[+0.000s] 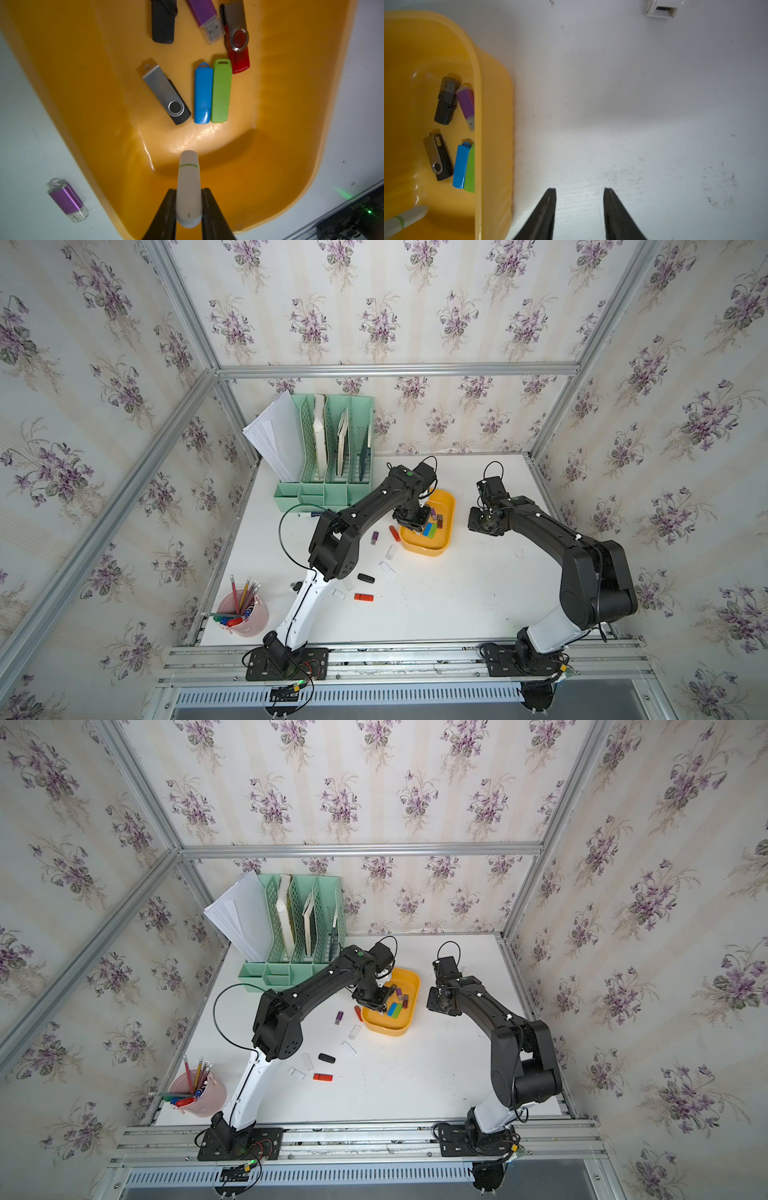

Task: Put the usb flash drive into the storage box
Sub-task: Place the USB flash in the storage box, then pick up the USB flash from the center of the board.

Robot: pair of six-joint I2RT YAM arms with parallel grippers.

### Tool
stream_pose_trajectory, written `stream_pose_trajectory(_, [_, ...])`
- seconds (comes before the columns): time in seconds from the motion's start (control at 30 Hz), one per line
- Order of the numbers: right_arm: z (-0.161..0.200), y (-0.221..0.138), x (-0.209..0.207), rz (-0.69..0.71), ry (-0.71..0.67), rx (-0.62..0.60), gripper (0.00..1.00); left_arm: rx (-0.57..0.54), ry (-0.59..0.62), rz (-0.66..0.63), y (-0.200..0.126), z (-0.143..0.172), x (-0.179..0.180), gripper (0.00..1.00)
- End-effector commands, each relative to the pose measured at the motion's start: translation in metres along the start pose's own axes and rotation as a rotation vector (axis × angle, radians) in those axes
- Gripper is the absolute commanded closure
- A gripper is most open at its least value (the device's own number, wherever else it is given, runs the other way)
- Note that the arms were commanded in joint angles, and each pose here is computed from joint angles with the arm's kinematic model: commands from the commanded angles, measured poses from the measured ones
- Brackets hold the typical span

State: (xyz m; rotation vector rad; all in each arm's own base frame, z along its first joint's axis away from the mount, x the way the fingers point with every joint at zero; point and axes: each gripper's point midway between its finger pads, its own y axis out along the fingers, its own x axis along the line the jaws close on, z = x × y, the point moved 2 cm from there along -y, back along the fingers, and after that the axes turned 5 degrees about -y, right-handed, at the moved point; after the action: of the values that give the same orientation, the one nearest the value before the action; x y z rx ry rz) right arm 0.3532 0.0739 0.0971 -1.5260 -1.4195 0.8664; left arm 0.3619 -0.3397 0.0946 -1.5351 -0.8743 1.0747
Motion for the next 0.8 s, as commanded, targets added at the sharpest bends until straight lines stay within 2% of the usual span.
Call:
stream_pose_trajectory(0.0, [0.002, 0.001, 0.001, -0.008, -0.006, 0.009, 0.57, 0.01, 0.01, -0.03, 0.008, 0.002, 0.007, 0.75])
stream_pose_trajectory(0.17, [0.002, 0.0, 0.004, -0.021, -0.006, 0.009, 0.57, 0.031, 0.016, -0.069, 0.016, 0.007, 0.015, 0.75])
stream_pose_trajectory(0.37, [0.003, 0.001, 0.005, -0.031, -0.01, 0.013, 0.57, 0.023, 0.017, -0.073, 0.017, 0.005, 0.015, 0.6])
stream_pose_trajectory(0.43, [0.002, 0.0, 0.005, -0.032, -0.013, 0.008, 0.57, 0.013, 0.02, -0.065, 0.015, 0.002, 0.013, 0.58])
stream_pose_trajectory(0.73, [0.0, -0.013, 0.008, -0.04, -0.033, -0.017, 0.57, -0.084, 0.027, -0.009, -0.034, -0.011, 0.001, 0.46])
stream_pose_trajectory(0.77, [-0.001, -0.018, 0.011, -0.045, -0.043, -0.027, 0.57, -0.091, 0.021, -0.014, -0.042, -0.009, 0.004, 0.4])
